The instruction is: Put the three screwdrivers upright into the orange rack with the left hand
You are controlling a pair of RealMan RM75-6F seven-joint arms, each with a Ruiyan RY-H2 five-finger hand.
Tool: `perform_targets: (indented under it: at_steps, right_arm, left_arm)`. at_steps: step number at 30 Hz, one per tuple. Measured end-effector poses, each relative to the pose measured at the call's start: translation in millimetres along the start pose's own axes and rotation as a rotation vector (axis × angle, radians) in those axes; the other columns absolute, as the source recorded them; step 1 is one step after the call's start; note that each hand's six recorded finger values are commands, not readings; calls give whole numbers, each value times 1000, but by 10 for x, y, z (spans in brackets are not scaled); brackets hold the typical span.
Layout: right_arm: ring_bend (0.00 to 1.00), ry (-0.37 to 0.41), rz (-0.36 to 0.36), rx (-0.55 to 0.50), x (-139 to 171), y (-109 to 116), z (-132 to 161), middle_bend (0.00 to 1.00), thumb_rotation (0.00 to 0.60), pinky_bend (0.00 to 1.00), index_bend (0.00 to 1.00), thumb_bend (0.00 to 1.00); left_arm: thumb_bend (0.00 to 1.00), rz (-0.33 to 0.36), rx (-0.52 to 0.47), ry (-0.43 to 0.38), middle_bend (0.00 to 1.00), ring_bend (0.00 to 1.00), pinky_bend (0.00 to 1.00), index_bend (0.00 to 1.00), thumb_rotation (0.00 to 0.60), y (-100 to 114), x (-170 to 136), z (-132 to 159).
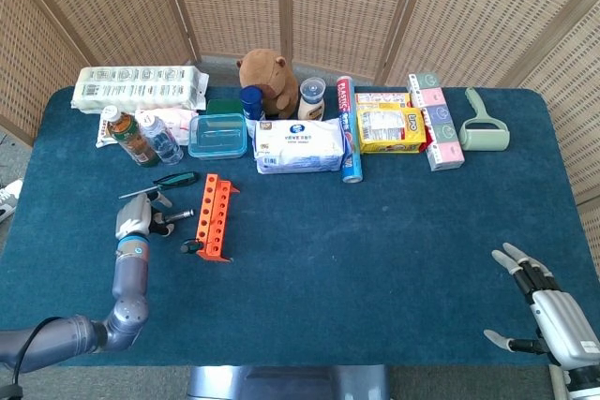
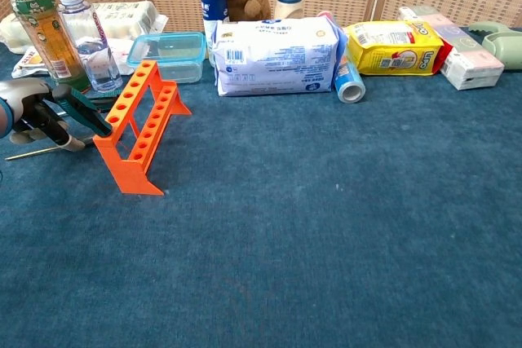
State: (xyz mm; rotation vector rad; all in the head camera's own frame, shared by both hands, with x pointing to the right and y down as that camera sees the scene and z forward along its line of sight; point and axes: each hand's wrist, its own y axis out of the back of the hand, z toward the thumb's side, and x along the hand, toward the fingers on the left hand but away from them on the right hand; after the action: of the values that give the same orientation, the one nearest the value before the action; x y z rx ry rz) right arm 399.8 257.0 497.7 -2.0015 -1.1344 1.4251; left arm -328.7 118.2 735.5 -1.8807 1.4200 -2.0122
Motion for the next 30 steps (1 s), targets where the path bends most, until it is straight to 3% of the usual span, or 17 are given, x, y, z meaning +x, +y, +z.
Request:
perform_targets:
  at_steps: [30]
  right_arm:
    - [56, 5, -1, -14, 1, 18, -1, 1, 600, 43, 67, 0]
  left_arm:
    - [385, -16, 24, 0, 900, 884, 918, 435, 600, -158, 4, 194]
